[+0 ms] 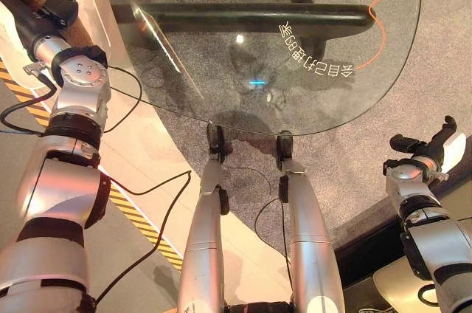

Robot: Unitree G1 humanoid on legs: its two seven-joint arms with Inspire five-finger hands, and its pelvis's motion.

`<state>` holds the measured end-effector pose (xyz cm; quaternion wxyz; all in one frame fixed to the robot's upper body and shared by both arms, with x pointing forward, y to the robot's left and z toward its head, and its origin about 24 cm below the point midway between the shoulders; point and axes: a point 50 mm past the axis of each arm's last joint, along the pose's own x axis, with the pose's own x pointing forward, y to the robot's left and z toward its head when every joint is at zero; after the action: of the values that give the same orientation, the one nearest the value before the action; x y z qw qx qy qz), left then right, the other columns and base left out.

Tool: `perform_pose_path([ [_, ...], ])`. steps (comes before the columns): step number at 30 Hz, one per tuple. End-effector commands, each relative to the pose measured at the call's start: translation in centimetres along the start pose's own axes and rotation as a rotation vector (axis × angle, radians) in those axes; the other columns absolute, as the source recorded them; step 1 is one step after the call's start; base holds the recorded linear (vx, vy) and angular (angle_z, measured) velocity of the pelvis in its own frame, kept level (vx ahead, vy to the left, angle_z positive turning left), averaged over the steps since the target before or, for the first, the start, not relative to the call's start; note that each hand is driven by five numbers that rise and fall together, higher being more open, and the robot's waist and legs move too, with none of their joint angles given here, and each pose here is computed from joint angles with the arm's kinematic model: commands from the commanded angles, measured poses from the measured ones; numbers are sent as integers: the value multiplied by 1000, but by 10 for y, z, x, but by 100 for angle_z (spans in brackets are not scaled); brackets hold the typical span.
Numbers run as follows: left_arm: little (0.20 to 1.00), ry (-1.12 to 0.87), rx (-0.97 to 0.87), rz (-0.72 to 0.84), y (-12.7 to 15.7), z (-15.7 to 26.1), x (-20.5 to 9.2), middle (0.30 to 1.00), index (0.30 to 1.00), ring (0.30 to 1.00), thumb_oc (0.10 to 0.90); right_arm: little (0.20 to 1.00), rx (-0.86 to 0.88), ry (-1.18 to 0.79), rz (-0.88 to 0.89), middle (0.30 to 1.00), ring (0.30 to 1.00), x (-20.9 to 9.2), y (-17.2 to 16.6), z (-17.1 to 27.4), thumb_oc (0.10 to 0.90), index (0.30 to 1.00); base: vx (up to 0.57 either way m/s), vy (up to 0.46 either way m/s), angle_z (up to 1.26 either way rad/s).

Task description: Wipe the table with a cloth and put it in the basket.

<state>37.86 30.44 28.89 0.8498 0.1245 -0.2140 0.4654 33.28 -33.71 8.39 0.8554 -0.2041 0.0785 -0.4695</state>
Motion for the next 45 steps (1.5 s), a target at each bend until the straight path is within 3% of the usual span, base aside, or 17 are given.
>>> perform_pose_path([
  [1,214,-97,-64,187,49,41,40,312,312,312,114,900,-64,4,-90,900,900,10,-27,-18,800,900,0,0,0],
  [2,376,-92,-62,177,48,40,40,451,451,451,276,900,-62,3,-91,900,900,10,-28,-18,800,900,0,0,0],
  [3,689,-79,-61,166,48,38,40,719,719,719,589,900,-65,1,-89,900,900,10,-28,-18,800,900,0,0,0],
  [5,900,-79,-64,162,48,39,40,900,900,900,800,900,-60,-1,-89,900,900,10,-28,-18,800,900,0,0,0],
  [33,900,-36,-113,139,47,31,39,900,900,900,800,900,-56,5,-69,900,900,8,-28,-26,800,900,-4,-5,0],
  [45,900,-70,-347,157,73,24,43,900,900,900,800,900,-103,183,86,900,900,-16,-17,-78,800,900,-40,-77,-1],
])
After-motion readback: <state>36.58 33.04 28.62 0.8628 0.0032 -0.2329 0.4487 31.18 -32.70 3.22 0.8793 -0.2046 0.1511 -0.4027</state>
